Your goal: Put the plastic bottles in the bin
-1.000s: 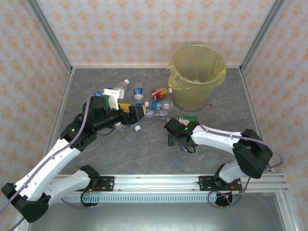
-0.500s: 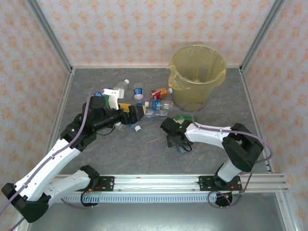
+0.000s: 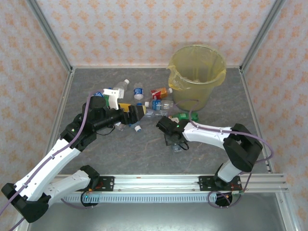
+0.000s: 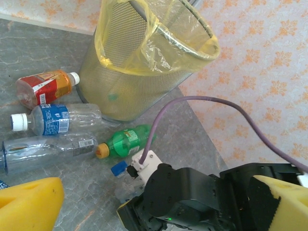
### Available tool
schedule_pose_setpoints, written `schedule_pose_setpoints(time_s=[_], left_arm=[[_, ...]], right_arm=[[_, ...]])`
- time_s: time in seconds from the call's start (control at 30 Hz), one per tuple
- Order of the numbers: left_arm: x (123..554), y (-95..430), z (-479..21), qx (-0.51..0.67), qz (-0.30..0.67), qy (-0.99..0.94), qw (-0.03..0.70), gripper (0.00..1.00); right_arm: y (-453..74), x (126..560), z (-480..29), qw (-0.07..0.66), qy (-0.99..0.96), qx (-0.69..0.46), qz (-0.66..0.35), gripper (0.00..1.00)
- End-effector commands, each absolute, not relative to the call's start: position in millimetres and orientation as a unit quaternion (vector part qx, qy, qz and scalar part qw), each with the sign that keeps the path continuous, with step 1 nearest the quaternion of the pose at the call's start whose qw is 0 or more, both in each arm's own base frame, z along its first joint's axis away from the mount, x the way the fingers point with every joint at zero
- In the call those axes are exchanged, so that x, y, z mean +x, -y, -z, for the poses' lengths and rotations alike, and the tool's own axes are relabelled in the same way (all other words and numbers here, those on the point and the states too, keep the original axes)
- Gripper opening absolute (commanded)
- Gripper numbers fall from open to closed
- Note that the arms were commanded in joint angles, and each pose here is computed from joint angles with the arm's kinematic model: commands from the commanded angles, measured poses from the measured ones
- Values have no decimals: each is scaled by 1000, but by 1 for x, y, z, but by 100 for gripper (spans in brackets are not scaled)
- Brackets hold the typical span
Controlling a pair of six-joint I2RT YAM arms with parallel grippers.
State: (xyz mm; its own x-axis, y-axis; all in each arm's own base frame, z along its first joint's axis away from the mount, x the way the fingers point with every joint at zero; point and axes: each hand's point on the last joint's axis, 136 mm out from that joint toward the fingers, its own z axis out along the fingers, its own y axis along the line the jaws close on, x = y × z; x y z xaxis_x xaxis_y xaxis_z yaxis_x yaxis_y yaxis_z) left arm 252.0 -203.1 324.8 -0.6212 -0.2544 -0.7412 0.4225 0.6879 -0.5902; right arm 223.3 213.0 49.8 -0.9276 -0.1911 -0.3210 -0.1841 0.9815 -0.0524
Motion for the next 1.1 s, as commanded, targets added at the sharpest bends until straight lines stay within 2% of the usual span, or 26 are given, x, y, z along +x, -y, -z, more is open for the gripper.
schedule_pose_setpoints(time_s=[0.0,0.6,0.87,1.07], left_arm=[[253,197,-339,49,384,-800,458,99],[266,159,-382,-18,337,-758,559,99],[267,162,-381,-15,339,-758,557,99],[268,161,-383,-15,337,-757,560,99]], right_arm=[[-213,235,-90,215,-973,-82,0,57],[-205,297,-311,473,-877,49,-68,55],[-171,334,-364,521,-844,114,-51,54],[-130,374,-375,530,-832,160,-33,55]])
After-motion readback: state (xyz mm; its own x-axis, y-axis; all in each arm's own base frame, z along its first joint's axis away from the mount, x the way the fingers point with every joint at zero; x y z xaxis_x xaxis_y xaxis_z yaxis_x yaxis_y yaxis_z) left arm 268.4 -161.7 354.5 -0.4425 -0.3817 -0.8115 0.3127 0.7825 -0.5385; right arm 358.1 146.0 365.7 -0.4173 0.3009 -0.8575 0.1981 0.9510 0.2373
